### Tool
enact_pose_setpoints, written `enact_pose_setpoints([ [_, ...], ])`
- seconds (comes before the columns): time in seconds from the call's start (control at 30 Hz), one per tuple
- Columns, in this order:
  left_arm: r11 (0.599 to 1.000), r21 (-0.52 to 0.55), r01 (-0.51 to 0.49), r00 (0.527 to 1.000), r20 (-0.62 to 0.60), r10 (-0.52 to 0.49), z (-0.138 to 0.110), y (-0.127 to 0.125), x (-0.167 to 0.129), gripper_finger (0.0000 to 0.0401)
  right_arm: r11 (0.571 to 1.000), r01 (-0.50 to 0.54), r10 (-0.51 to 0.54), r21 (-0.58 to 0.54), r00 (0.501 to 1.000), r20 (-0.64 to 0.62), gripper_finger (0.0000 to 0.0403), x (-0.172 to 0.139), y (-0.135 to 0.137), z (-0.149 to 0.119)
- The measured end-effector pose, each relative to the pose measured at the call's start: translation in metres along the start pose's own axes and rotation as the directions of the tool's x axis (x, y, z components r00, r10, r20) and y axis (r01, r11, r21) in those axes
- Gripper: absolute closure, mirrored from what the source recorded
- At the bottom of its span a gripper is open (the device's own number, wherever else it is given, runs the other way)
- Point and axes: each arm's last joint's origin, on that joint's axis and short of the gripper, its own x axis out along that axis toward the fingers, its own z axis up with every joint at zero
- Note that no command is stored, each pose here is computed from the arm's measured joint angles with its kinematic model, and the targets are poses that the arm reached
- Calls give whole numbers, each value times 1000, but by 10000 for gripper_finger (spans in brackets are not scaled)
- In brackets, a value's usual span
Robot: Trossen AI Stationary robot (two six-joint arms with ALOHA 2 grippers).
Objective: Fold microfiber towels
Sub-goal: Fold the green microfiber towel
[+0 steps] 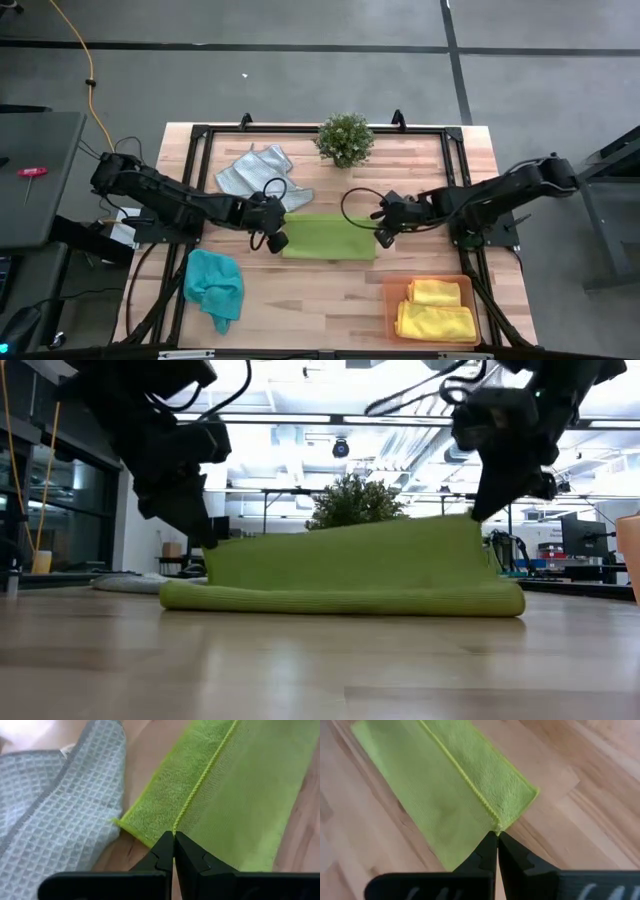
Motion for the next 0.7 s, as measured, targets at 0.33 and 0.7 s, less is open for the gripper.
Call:
enact_pose_setpoints([
  [0.33,960,-126,250,961,-87,-261,-11,-21,-29,401,999,-35,32,-42,997,-71,403,15,14,-7],
  [0.7,854,-179,488,842,-162,-515,-30,-46,-69,401,930,-359,330,-77,910,-252,403,-20,62,-30],
])
